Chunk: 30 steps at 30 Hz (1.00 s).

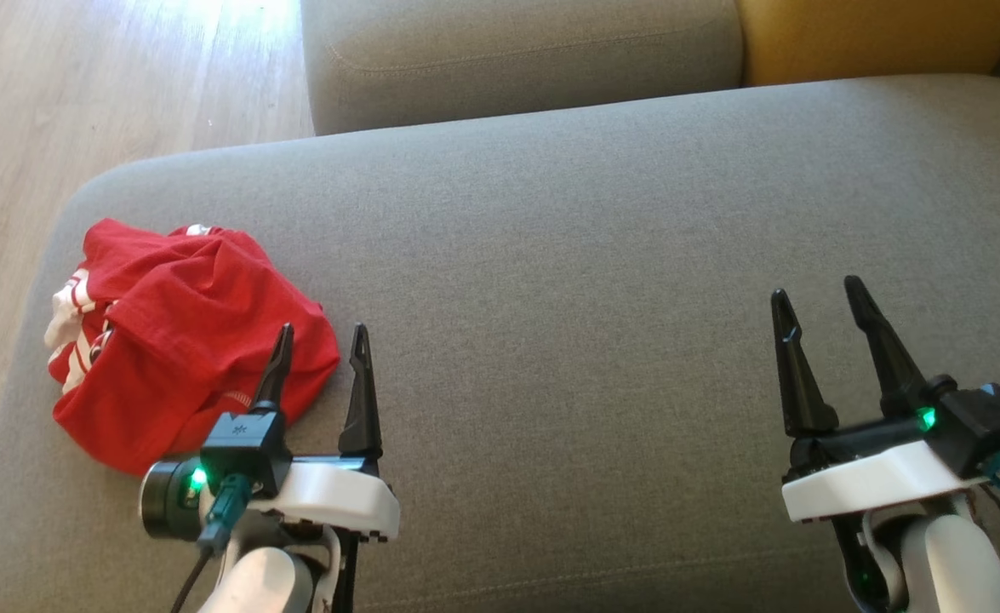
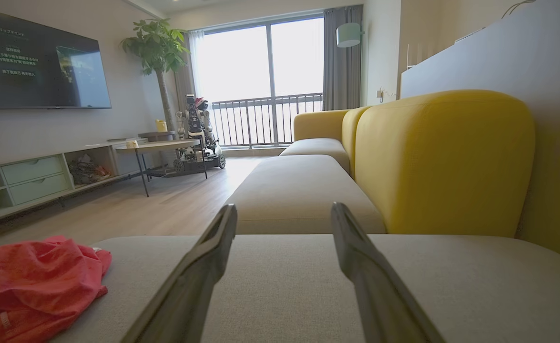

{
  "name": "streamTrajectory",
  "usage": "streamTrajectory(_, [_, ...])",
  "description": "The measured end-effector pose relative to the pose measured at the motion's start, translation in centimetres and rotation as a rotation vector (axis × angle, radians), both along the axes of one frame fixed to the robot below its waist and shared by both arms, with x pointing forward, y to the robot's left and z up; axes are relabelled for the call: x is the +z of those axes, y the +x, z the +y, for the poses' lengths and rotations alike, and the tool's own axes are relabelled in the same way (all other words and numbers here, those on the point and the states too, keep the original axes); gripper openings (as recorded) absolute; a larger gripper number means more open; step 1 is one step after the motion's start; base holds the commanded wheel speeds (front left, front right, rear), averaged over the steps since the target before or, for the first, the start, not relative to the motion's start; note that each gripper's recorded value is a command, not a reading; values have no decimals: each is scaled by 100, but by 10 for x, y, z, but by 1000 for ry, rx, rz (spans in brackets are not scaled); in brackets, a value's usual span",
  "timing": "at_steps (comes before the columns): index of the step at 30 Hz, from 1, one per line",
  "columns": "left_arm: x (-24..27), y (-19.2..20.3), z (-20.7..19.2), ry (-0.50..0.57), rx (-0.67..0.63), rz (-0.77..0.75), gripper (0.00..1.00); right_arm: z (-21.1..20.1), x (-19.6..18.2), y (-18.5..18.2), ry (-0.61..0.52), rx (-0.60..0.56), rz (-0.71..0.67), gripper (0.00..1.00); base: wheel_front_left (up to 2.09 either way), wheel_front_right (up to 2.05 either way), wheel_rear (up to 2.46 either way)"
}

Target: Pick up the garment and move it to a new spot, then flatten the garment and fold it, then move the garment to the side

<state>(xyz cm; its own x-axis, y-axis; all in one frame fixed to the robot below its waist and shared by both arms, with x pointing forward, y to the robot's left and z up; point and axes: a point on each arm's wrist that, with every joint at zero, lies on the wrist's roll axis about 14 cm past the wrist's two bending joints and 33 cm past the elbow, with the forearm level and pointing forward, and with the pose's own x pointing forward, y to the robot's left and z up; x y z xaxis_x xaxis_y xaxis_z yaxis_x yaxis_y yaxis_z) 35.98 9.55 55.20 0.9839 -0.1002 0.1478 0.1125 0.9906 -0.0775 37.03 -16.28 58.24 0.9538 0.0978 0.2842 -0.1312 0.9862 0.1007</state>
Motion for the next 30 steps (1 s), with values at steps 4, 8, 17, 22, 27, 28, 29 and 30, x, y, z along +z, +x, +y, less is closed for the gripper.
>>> streamTrajectory(4, [4, 0, 1, -31, 5, -19, 100, 1, -6, -1, 15, 3, 12, 100, 0, 0, 0])
streamTrajectory(8, [5, -2, 6, -53, 27, -30, 100, 2, -14, -3, 33, 10, 31, 100, 0, 0, 0])
streamTrajectory(17, [-16, -7, 14, -41, 49, 6, 100, 4, -15, -6, 65, 16, 21, 100, 0, 0, 0])
streamTrajectory(22, [-26, -6, 12, -24, 30, 32, 100, 3, -20, -6, 71, 15, 36, 100, 0, 0, 0])
streamTrajectory(27, [-35, -7, 11, -10, 12, 53, 100, 3, -23, -6, 79, 13, 44, 100, 0, 0, 0])
streamTrajectory(28, [-35, -7, 11, -10, 12, 53, 100, 3, -23, -6, 79, 13, 44, 100, 0, 0, 0])
streamTrajectory(29, [-36, -7, 11, -7, 12, 56, 100, 3, -23, -6, 83, 13, 44, 100, 0, 0, 0])
streamTrajectory(30, [-36, -7, 12, -5, 14, 57, 100, 2, -23, -6, 86, 13, 44, 100, 0, 0, 0])
